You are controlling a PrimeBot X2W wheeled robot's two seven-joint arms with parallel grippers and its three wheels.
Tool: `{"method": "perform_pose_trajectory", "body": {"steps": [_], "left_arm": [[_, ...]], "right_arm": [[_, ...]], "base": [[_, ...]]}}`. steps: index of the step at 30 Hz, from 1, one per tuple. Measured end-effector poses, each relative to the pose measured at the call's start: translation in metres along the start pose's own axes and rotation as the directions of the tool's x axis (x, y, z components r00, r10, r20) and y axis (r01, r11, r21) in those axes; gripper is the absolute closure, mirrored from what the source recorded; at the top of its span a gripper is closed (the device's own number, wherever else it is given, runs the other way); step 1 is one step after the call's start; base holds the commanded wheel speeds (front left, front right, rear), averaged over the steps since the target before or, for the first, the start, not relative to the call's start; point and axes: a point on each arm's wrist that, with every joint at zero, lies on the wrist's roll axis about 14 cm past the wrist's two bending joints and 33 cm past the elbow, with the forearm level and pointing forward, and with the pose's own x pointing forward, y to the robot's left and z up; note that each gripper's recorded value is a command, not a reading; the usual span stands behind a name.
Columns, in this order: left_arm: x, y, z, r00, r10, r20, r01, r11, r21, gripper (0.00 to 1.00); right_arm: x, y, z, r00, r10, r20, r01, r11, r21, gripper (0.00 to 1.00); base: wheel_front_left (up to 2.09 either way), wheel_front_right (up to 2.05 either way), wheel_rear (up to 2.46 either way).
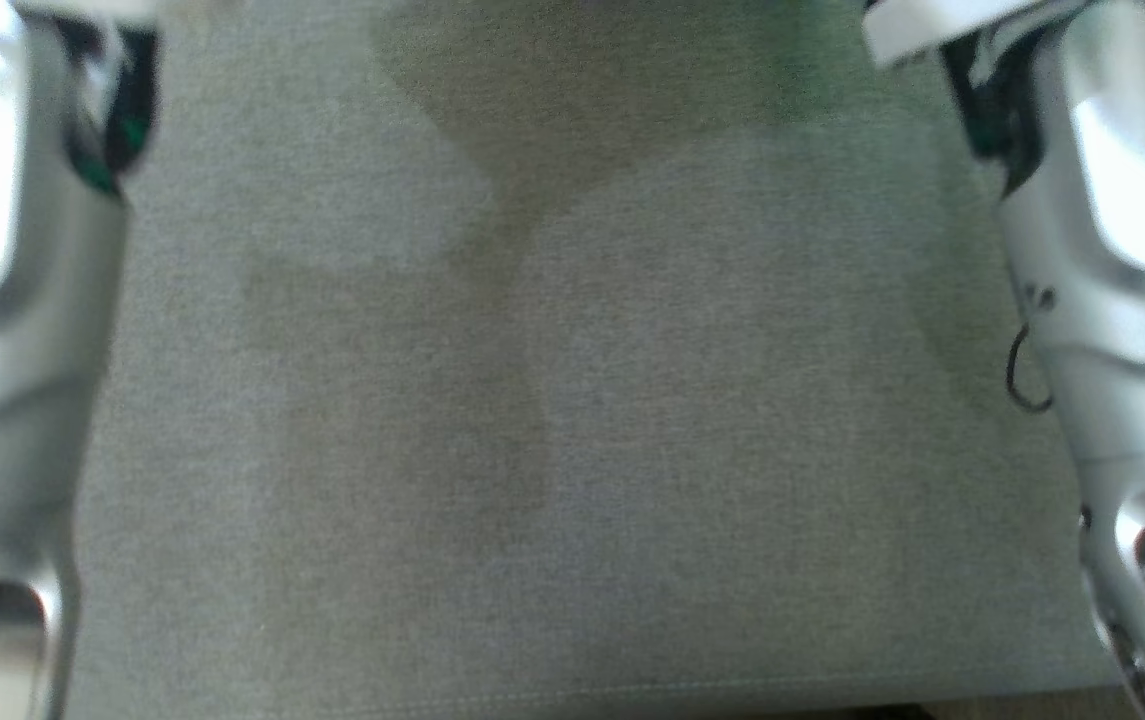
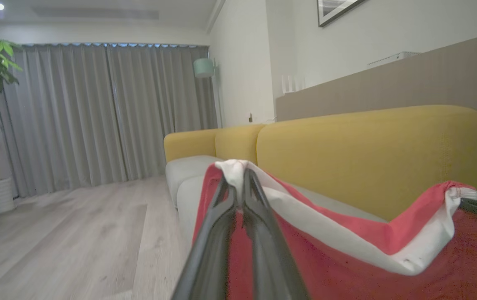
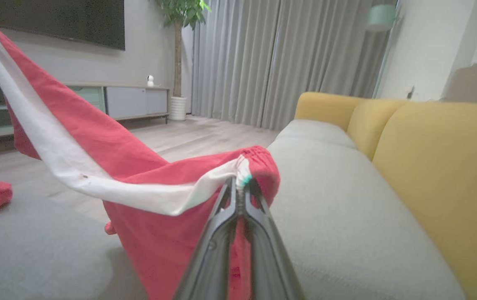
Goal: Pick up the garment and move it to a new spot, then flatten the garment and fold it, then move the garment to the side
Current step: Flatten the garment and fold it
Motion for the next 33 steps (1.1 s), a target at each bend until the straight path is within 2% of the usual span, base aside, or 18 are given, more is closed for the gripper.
{"method": "perform_pose_trajectory", "body": {"steps": [5,11,19,25,29,30,33], "left_arm": [[-0.044,-0.004,-0.062,0.991,0.034,-0.129,-0.047,0.994,-0.098,1.00],[-0.094,-0.022,-0.083,0.978,0.049,-0.201,-0.088,0.978,-0.189,1.00],[-0.159,-0.050,-0.060,0.975,0.069,-0.212,-0.122,0.962,-0.246,1.00],[-0.208,-0.070,-0.026,0.974,0.088,-0.211,-0.141,0.958,-0.250,1.00],[-0.238,-0.095,0.000,0.975,0.064,-0.214,-0.122,0.956,-0.267,1.00],[-0.253,-0.104,0.011,0.972,0.054,-0.228,-0.117,0.955,-0.272,1.00],[-0.275,-0.116,0.017,0.961,0.021,-0.275,-0.098,0.958,-0.270,1.00]], "right_arm": [[-0.021,0.018,-0.057,0.994,0.016,-0.104,-0.009,0.998,0.069,1.00],[-0.060,0.032,-0.078,0.987,0.007,-0.160,0.017,0.988,0.152,1.00],[-0.125,0.055,-0.066,0.986,-0.002,-0.165,0.039,0.974,0.223,1.00],[-0.179,0.062,-0.042,0.988,-0.051,-0.143,0.086,0.965,0.247,1.00],[-0.222,0.064,-0.031,0.980,-0.093,-0.176,0.137,0.956,0.260,1.00],[-0.245,0.070,-0.027,0.975,-0.105,-0.198,0.158,0.950,0.270,1.00],[-0.274,0.073,-0.021,0.962,-0.130,-0.239,0.194,0.944,0.268,1.00]], "base": [[0.00,0.00,0.00],[0.00,0.00,0.00],[0.00,0.00,0.00],[0.00,0.00,0.00],[0.00,0.00,0.00],[0.00,0.00,0.00],[0.00,0.00,0.00]]}}
